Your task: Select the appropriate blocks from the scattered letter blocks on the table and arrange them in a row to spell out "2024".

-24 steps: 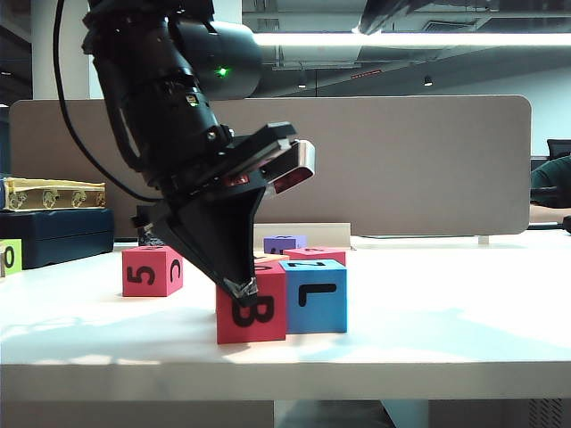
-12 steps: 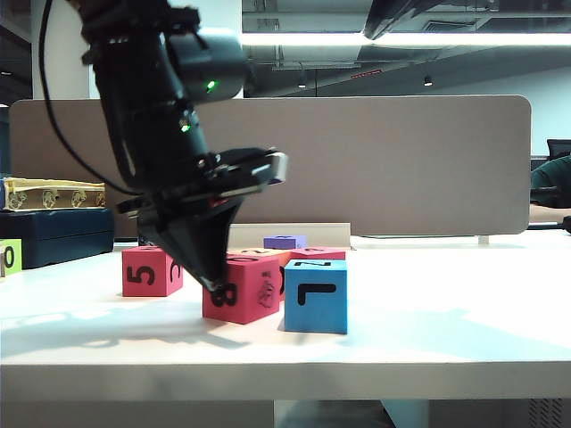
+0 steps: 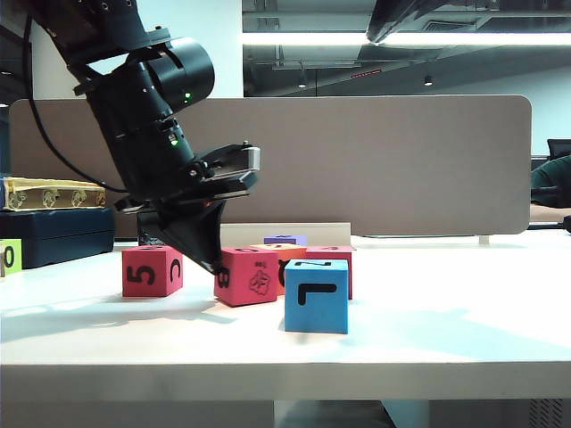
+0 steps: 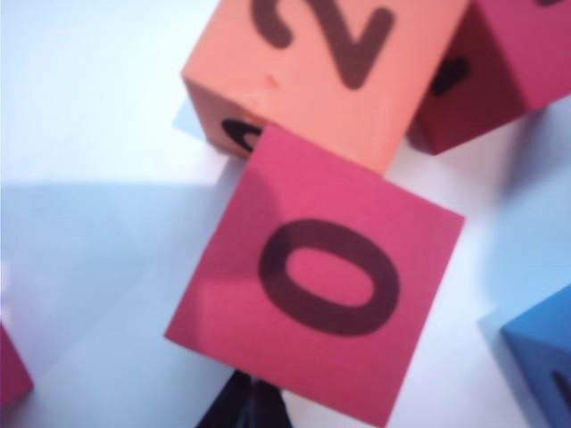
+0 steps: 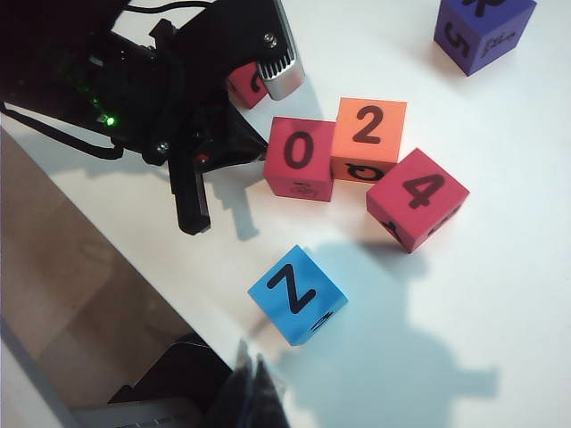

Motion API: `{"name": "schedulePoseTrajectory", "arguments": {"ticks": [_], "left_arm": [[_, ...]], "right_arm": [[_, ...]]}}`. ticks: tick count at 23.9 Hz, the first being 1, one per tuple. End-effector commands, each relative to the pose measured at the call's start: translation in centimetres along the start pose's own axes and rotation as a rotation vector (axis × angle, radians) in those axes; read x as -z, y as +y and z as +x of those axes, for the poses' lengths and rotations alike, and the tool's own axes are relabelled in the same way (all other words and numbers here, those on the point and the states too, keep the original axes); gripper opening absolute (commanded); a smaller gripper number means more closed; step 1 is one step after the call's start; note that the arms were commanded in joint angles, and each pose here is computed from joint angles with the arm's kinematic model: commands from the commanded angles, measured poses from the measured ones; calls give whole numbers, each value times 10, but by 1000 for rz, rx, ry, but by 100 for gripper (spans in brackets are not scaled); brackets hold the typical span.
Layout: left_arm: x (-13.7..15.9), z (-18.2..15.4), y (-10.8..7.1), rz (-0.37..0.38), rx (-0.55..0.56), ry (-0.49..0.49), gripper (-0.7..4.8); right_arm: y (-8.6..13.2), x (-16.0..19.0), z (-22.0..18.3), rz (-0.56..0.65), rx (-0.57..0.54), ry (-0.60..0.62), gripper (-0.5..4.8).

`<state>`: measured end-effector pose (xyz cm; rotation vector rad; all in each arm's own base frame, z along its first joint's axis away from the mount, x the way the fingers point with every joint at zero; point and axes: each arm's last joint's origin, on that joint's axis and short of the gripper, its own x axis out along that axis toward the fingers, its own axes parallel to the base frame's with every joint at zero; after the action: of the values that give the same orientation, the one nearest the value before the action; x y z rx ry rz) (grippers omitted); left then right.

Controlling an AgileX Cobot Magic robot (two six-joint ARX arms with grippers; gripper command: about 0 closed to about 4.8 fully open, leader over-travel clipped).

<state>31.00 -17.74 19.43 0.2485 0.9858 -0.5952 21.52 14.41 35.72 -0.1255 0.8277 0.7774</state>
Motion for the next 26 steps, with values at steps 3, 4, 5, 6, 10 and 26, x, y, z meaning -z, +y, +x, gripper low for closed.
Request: {"name": "schedulePoseTrajectory", "arguments": {"ticks": [3, 4, 5, 6, 10, 26], "left_arm": [[-9, 1, 7, -1, -15, -65, -6], [-10, 1, 8, -2, -35, -65, -6], [-11, 2, 10, -7, -55, -64, -6], [-14, -1, 17, -24, -87, -68, -6], [-22, -9, 23, -45, -102, -80, -6], [-43, -12, -21, 71, 174, -34, -6]], "right_arm": [[1, -2, -1, -9, 1, -17, -3], [1, -2, -1, -9, 1, -17, -3], [1, -2, -1, -9, 1, -17, -3], [1, -2, -1, -9, 1, -16, -3], [1, -2, -1, -9, 1, -17, -4], [1, -3, -1, -14, 1, -28, -3]]}}
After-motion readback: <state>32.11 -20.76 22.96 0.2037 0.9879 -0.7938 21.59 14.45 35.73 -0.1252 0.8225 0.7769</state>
